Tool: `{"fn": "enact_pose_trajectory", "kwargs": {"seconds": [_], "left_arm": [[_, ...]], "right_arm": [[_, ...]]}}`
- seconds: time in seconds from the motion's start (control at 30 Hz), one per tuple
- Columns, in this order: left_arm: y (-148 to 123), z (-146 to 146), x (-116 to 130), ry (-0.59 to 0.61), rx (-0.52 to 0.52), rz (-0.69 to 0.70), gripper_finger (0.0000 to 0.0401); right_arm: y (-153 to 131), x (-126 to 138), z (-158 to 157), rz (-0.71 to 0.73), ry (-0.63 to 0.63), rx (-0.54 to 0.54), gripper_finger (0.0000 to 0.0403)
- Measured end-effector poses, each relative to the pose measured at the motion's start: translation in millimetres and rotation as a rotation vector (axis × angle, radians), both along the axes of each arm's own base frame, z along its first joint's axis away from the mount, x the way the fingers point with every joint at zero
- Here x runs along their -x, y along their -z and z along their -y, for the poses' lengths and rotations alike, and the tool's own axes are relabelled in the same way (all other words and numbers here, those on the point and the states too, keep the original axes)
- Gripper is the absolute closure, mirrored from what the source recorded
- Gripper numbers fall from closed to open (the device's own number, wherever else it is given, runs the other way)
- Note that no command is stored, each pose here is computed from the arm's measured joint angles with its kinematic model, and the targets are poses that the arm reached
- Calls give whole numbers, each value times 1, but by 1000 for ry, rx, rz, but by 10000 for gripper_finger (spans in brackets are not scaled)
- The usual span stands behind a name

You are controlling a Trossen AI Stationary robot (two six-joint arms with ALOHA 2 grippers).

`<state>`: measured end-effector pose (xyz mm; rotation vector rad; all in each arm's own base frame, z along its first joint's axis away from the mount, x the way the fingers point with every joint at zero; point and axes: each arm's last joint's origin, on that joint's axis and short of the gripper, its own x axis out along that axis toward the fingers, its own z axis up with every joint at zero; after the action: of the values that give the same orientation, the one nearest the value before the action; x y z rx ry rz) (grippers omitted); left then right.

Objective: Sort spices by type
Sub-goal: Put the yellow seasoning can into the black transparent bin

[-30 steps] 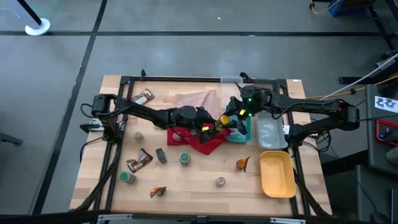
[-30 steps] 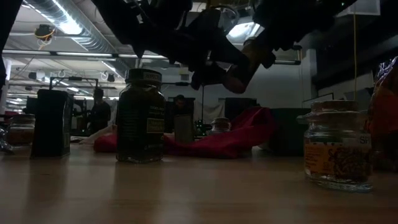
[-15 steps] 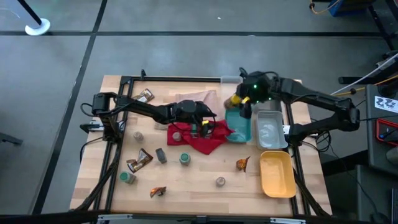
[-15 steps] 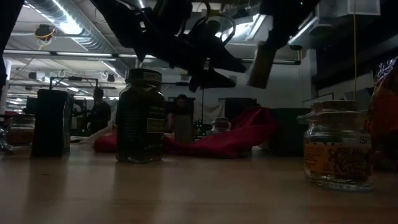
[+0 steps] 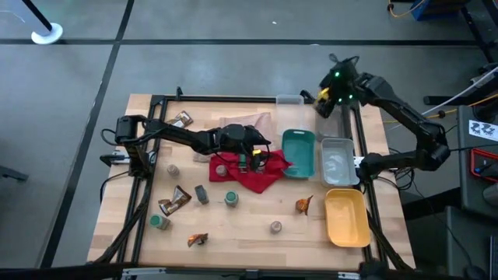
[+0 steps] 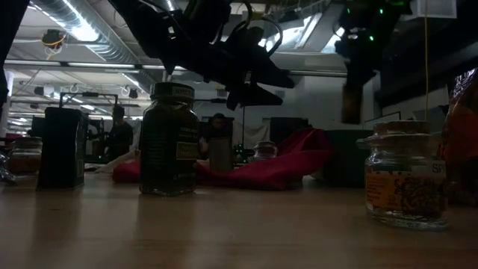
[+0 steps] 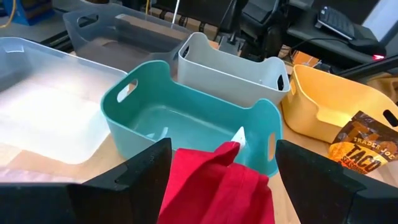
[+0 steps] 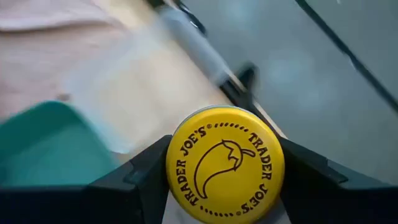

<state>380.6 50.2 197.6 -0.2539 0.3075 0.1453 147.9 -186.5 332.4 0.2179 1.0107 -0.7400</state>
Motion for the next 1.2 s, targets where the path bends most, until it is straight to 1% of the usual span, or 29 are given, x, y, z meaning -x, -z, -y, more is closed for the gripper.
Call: {"fn": "enact_pose_trajectory", "kwargs": {"seconds": [0.13, 0.3, 0.43, 0.6, 0.83, 1.0, 1.2], "left_arm": [[0, 0, 0, 0, 0, 0, 129], [0, 0, 0, 0, 0, 0, 129], [0, 0, 0, 0, 0, 0, 129], [0, 0, 0, -1, 0, 0, 129], [0, 0, 0, -1, 0, 0, 129], [0, 0, 0, -1, 0, 0, 129], [0, 0, 0, -1, 0, 0, 129]], "right_arm": [[12, 16, 21, -26, 96, -73, 162], [33, 20, 46, -30, 186, -174, 162], [52, 18, 61, -71, 214, -237, 162], [75, 11, 74, -117, 216, -303, 162], [96, 3, 88, -130, 219, -323, 162], [103, 1, 93, -132, 215, -322, 162], [104, 1, 93, -138, 214, -328, 162]]}}
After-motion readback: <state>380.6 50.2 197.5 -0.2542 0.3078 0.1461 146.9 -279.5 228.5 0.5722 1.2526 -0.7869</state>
